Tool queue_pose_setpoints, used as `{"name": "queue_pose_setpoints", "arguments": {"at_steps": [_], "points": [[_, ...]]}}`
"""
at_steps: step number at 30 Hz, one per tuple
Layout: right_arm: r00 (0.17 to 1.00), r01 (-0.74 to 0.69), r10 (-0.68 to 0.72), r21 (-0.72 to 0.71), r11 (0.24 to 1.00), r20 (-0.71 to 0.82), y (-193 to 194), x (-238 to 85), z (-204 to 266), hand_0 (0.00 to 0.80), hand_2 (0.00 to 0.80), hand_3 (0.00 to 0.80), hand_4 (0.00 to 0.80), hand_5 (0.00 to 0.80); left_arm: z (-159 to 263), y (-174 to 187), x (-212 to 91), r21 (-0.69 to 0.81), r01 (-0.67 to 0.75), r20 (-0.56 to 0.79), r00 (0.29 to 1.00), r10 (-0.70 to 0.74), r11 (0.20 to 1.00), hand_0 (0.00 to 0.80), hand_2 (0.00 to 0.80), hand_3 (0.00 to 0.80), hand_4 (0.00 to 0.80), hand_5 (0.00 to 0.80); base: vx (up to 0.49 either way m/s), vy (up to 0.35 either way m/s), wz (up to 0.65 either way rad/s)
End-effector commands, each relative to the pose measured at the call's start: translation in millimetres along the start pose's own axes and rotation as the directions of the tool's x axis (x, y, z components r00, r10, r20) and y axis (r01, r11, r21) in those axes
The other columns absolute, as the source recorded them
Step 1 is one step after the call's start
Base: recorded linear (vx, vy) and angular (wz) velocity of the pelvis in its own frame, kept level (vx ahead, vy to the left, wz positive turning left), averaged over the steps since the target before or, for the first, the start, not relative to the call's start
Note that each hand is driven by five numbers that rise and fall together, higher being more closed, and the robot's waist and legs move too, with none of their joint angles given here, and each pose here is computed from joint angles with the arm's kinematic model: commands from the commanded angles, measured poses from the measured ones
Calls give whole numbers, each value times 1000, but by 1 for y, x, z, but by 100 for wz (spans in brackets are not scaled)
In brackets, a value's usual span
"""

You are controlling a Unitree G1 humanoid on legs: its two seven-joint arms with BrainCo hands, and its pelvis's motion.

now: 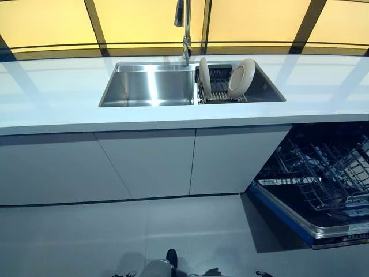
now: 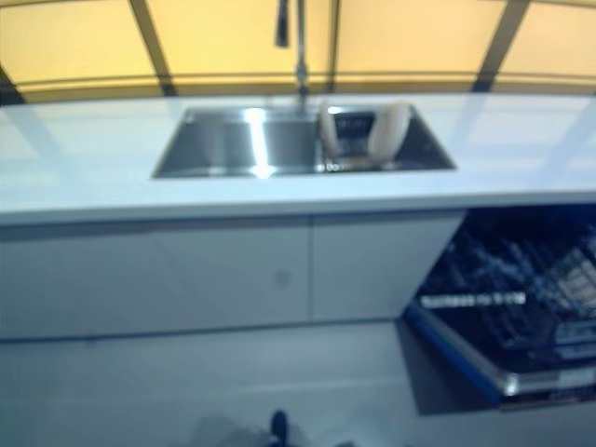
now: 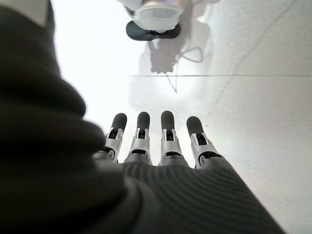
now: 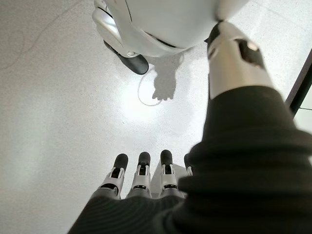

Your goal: Take plates into dishwasher

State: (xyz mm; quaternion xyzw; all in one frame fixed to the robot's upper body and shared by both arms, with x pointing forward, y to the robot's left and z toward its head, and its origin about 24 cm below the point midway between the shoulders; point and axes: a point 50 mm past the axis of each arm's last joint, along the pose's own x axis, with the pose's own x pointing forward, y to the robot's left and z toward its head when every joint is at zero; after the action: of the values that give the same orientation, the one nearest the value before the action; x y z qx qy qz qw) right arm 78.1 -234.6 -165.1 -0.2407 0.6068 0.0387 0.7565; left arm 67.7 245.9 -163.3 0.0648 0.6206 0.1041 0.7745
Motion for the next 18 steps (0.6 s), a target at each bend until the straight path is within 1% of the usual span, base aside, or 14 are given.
{"name": "queue_pose_setpoints", "arguments": {"at_steps": [1,2,6,9,13,18], "points": [[996,82,-85,98,992,20,-20,0,4,0,0,0,0,0,16,-6,1,52,-1,58,998,-2,999,0,0,0,0,0,216,181,2],[995,100,-102,144,984,3,-21,0,3,0,0,0,0,0,17,-5,1,59,-8,62,998,4,998,0,0,0,0,0,253,220,1],[991,133,-135,221,966,-8,-25,0,0,0,0,0,0,0,21,1,1,61,-30,67,997,26,998,0,0,0,0,0,258,310,-8],[987,157,-163,234,959,8,-32,-1,0,0,0,0,0,0,23,8,1,76,-43,55,998,39,996,0,0,0,0,0,232,140,34],[985,162,-173,251,954,22,-39,-1,1,0,0,0,0,0,26,15,1,70,-43,57,998,39,997,0,0,0,0,0,345,-224,13],[986,134,-150,182,974,77,-36,-1,6,0,0,0,0,0,18,16,1,44,-36,34,999,34,998,0,0,0,0,0,369,-238,28]]}}
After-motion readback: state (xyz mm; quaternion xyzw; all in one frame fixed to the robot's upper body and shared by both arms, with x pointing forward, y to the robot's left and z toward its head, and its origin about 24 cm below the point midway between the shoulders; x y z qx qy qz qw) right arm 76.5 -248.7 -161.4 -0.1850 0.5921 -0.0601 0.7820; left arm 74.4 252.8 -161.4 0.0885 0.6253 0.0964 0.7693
